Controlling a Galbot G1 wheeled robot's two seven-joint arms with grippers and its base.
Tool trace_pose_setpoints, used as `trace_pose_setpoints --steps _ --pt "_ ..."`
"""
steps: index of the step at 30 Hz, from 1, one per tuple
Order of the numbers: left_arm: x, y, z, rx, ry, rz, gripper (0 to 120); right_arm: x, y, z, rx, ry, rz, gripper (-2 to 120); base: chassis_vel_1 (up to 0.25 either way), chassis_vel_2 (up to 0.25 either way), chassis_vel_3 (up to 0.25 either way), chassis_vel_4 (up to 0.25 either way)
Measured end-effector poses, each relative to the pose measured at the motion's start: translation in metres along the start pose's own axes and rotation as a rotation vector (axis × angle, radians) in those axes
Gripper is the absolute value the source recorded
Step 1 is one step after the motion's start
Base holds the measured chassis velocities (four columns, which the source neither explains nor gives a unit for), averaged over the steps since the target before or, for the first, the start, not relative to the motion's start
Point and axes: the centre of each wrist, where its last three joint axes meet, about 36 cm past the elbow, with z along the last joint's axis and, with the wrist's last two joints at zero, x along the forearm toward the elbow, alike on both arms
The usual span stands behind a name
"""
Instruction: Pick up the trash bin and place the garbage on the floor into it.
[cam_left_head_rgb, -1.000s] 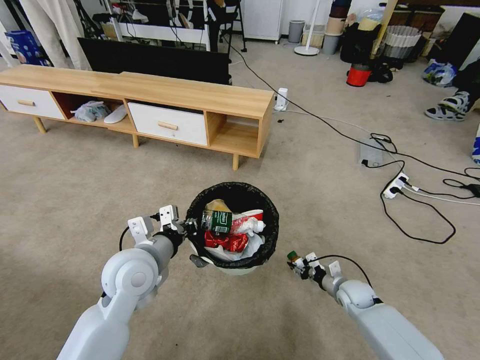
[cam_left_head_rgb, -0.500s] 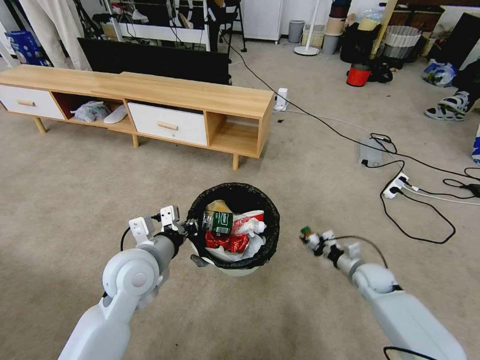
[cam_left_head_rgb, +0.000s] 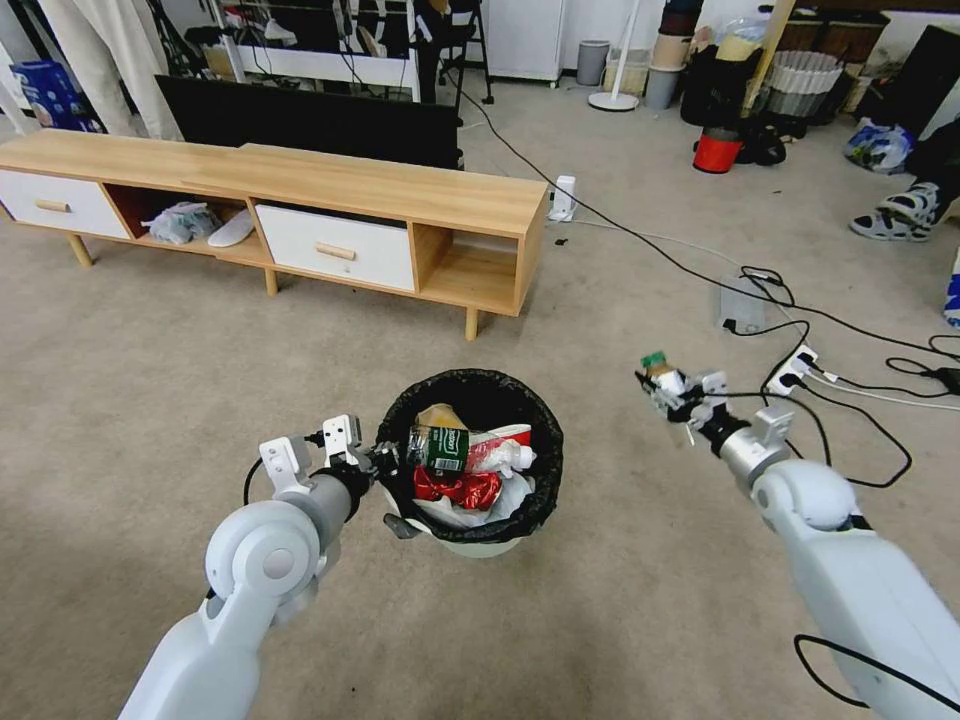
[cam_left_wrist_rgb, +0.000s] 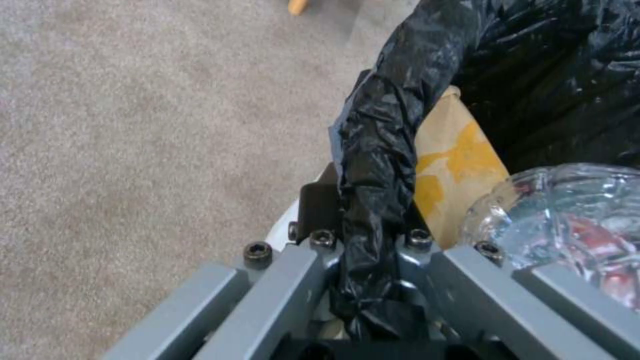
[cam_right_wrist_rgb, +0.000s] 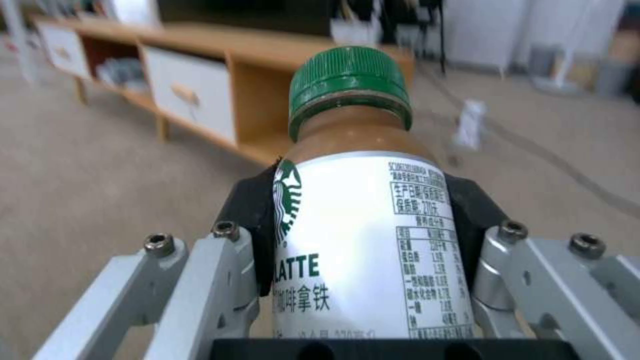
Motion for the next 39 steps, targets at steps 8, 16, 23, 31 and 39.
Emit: trace_pose_setpoints --steps 8,16,23,31,39 --pt "-0.002 -0.004 0.003 0.001 0.015 0.012 3 -0.007 0.011 -0.038 0.037 -0.218 -0.17 44 0.0 0.0 0.0 0.0" --pt "-0.006 -0.007 0.007 0.002 0.032 0.023 3 -0.014 0.046 -0.063 0.025 -0.365 -0.404 44 0.0 0.0 0.0 0.0" --pt "-0.014 -0.01 0.016 0.009 0.075 0.063 3 -0.022 0.071 -0.09 -0.002 -0.456 -0.532 44 0.0 0.0 0.0 0.0" --pt "-0.027 -0.021 0.023 0.013 0.106 0.125 3 -0.024 0.086 -0.094 -0.012 -0.456 -0.608 44 0.0 0.0 0.0 0.0" --pt "-0.039 -0.033 0.027 0.007 0.114 0.16 3 -0.028 0.093 -0.084 -0.018 -0.423 -0.634 44 0.0 0.0 0.0 0.0"
